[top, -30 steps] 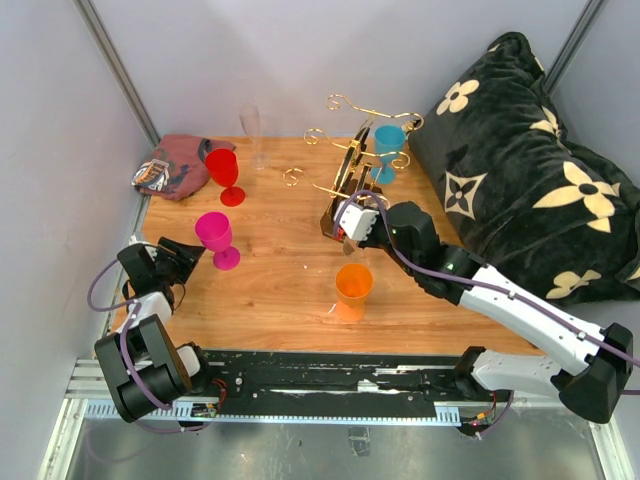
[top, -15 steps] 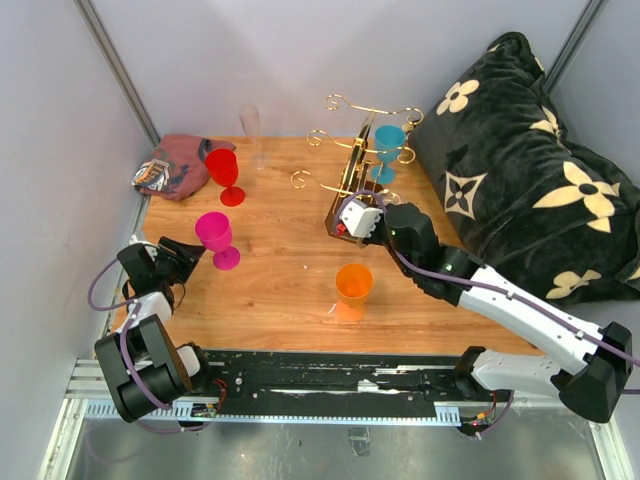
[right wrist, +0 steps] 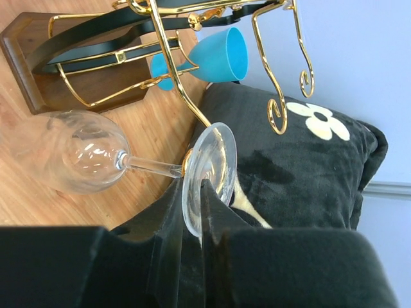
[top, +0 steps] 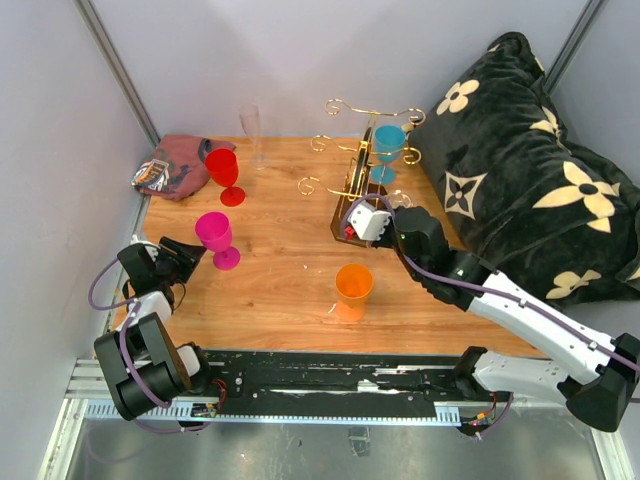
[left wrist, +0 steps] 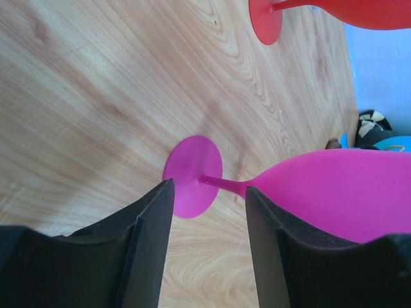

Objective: Take the wine glass off the wine glass rack

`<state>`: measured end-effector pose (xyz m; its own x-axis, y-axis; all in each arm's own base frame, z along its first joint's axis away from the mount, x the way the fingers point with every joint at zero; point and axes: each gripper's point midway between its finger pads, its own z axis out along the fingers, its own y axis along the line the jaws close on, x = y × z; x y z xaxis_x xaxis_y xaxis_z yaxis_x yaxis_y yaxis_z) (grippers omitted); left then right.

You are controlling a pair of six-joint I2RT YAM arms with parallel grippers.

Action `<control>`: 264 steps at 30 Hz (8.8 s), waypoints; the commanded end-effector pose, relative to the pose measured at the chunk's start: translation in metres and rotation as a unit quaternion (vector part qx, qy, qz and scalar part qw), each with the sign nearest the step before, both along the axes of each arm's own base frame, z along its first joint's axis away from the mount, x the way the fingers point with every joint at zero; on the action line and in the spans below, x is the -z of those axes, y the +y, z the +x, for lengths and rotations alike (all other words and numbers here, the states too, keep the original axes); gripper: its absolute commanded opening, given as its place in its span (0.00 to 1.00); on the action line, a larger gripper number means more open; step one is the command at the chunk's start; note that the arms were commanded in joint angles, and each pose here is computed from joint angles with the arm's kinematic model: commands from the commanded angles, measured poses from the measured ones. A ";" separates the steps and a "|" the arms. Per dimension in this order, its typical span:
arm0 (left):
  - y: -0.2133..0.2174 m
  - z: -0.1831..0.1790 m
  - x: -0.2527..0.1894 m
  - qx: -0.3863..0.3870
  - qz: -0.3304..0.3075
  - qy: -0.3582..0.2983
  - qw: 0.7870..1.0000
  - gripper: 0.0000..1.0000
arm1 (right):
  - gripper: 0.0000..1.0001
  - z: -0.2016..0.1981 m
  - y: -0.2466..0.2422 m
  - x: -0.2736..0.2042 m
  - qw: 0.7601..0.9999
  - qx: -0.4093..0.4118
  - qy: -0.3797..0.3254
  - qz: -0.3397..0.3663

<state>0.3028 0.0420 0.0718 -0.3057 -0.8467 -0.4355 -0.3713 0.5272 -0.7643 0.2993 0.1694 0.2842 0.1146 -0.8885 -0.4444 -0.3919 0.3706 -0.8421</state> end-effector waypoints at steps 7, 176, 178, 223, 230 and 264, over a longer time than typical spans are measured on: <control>0.004 0.005 -0.009 0.009 0.013 -0.016 1.000 0.53 | 0.08 0.000 0.003 -0.034 0.998 0.012 -0.002 0.055; -0.092 -0.012 -0.221 0.237 0.089 -0.348 0.903 0.48 | 0.01 -0.007 0.217 0.059 0.846 -0.034 0.407 0.342; -0.092 -0.012 -0.220 0.237 0.088 -0.347 0.903 0.47 | 0.01 -0.007 0.216 0.062 0.865 -0.029 0.388 0.318; -0.201 -0.048 -0.195 0.454 0.158 -0.364 0.798 0.66 | 0.01 -0.027 0.210 -0.051 0.981 -0.092 0.044 0.165; -0.219 -0.046 -0.183 0.469 0.171 -0.361 0.788 0.68 | 0.01 -0.034 0.212 -0.060 0.979 -0.101 0.043 0.173; -0.275 -0.027 -0.188 0.499 0.139 -0.358 0.777 0.01 | 0.01 -0.045 0.208 -0.063 0.976 -0.104 0.048 0.184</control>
